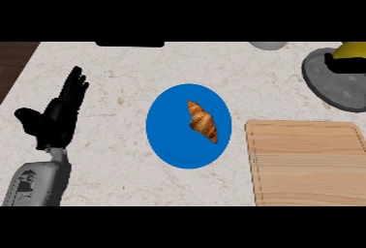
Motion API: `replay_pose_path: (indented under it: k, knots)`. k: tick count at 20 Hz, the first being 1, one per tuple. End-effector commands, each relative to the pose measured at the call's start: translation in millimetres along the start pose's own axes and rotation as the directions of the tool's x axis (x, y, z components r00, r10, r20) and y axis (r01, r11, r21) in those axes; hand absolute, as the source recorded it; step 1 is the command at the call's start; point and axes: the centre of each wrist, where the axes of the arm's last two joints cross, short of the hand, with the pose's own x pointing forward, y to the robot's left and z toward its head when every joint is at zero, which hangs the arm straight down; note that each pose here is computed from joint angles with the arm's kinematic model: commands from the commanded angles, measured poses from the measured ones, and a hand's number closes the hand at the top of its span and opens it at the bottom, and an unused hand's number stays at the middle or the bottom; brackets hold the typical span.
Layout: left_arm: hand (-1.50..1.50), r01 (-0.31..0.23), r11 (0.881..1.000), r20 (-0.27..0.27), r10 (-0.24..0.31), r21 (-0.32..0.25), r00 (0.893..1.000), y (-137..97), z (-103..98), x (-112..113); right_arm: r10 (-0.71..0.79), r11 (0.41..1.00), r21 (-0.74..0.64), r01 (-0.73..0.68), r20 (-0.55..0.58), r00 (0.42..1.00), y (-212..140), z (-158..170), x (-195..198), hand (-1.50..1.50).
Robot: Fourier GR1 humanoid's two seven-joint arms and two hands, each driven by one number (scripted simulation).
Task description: Pick the lemon from the cutting board and place it in the pan
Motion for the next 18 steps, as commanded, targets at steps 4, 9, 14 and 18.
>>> replay_pose_path:
  k: [4, 9, 14, 18]
  knots:
    - [0.00, -0.012, 0.999, 0.022, 0.013, -0.032, 1.000, -7.6, -9.0, 19.9, 0.188, 0.977, -0.095, -0.191, -0.036, 0.981, -23.0, -16.7, -79.7, 1.50]
    - [0.00, -0.011, 1.000, 0.038, 0.012, -0.028, 0.999, -8.0, -2.8, 1.1, 0.152, 0.978, -0.131, -0.164, -0.097, 0.984, -32.3, -21.7, -100.9, 1.50]
    - [0.00, -0.014, 0.999, 0.027, 0.015, -0.047, 1.000, -12.5, -10.8, 7.8, 0.162, 0.978, -0.111, -0.175, -0.114, 0.980, -23.6, -11.7, -122.7, 1.50]
    - [0.00, -0.018, 0.997, 0.030, 0.020, -0.080, 0.999, -21.4, -9.4, 11.7, 0.030, 0.999, -0.030, -0.036, -0.192, 0.981, -19.3, -11.5, -124.5, -1.50]
